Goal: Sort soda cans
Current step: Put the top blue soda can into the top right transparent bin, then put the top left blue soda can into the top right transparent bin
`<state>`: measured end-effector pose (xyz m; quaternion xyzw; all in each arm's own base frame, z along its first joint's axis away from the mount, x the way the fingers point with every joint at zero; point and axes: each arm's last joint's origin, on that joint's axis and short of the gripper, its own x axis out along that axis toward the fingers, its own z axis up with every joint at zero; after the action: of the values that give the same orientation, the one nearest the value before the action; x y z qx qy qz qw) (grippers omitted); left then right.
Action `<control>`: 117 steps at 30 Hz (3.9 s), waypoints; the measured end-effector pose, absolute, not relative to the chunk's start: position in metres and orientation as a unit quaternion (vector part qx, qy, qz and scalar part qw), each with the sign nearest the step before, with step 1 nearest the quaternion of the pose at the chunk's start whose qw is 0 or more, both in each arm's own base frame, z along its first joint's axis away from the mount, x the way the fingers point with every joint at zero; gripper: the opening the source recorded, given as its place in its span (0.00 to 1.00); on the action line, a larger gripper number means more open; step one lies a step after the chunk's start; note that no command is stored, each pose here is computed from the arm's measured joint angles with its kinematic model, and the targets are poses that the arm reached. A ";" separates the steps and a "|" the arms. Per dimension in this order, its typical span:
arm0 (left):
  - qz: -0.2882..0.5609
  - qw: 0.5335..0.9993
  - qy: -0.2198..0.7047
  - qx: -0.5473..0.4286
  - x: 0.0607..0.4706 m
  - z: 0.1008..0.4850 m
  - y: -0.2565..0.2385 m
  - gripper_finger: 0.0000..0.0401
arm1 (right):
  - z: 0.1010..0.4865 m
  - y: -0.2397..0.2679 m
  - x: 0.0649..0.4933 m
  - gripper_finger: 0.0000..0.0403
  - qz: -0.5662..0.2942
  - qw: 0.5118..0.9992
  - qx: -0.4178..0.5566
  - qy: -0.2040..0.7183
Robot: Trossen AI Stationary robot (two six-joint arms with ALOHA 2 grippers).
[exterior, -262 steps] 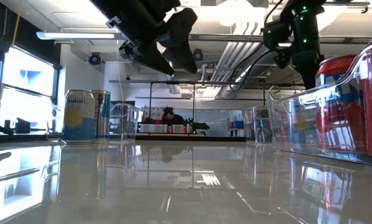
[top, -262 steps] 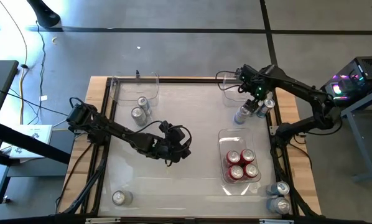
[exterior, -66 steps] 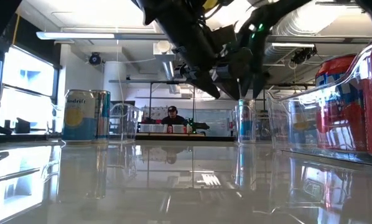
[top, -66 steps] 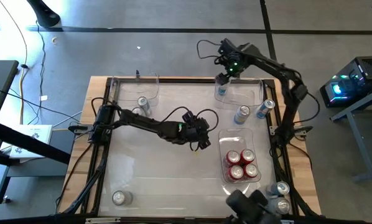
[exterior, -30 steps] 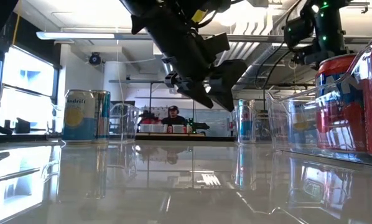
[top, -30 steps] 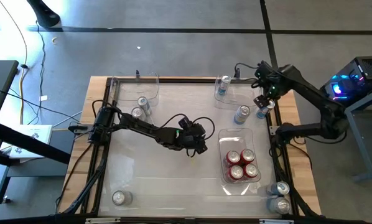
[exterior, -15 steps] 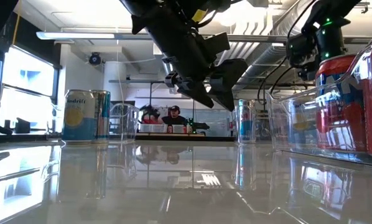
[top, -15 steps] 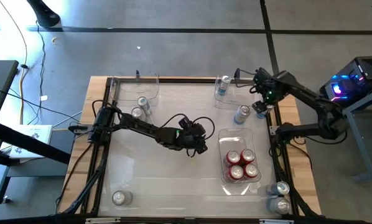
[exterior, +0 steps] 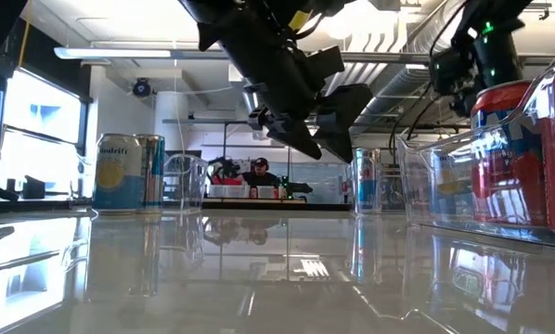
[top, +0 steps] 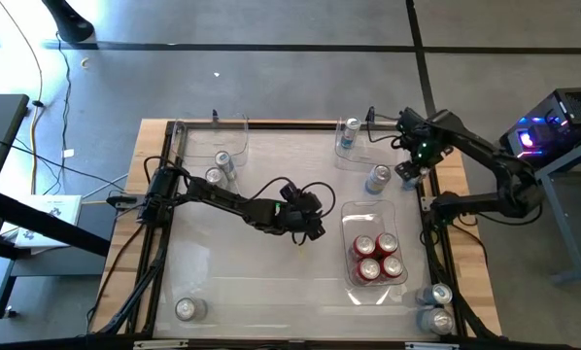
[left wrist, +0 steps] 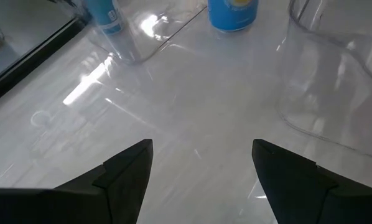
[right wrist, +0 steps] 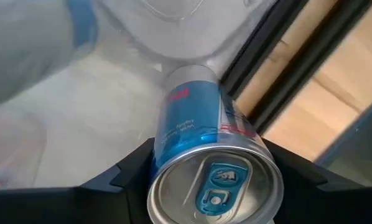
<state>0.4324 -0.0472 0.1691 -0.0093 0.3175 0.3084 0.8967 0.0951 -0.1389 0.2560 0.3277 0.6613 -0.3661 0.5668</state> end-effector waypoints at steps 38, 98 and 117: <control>0.289 0.902 0.320 -0.003 0.434 0.170 -0.048 0.67 | 0.282 -0.223 0.241 0.54 -0.361 0.666 0.339 0.558; 0.427 0.840 0.326 0.074 0.327 0.268 -0.083 0.66 | 0.302 -0.027 0.197 0.77 -0.149 0.937 0.175 0.263; 0.541 0.667 0.509 -0.060 0.250 0.308 0.037 0.80 | 0.264 0.074 0.188 0.77 -0.011 0.991 0.110 0.071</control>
<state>0.2502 0.0374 0.3075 -0.0597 0.5094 0.5406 0.6669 0.1884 0.0737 0.2638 0.1095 0.0714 -0.0107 0.9914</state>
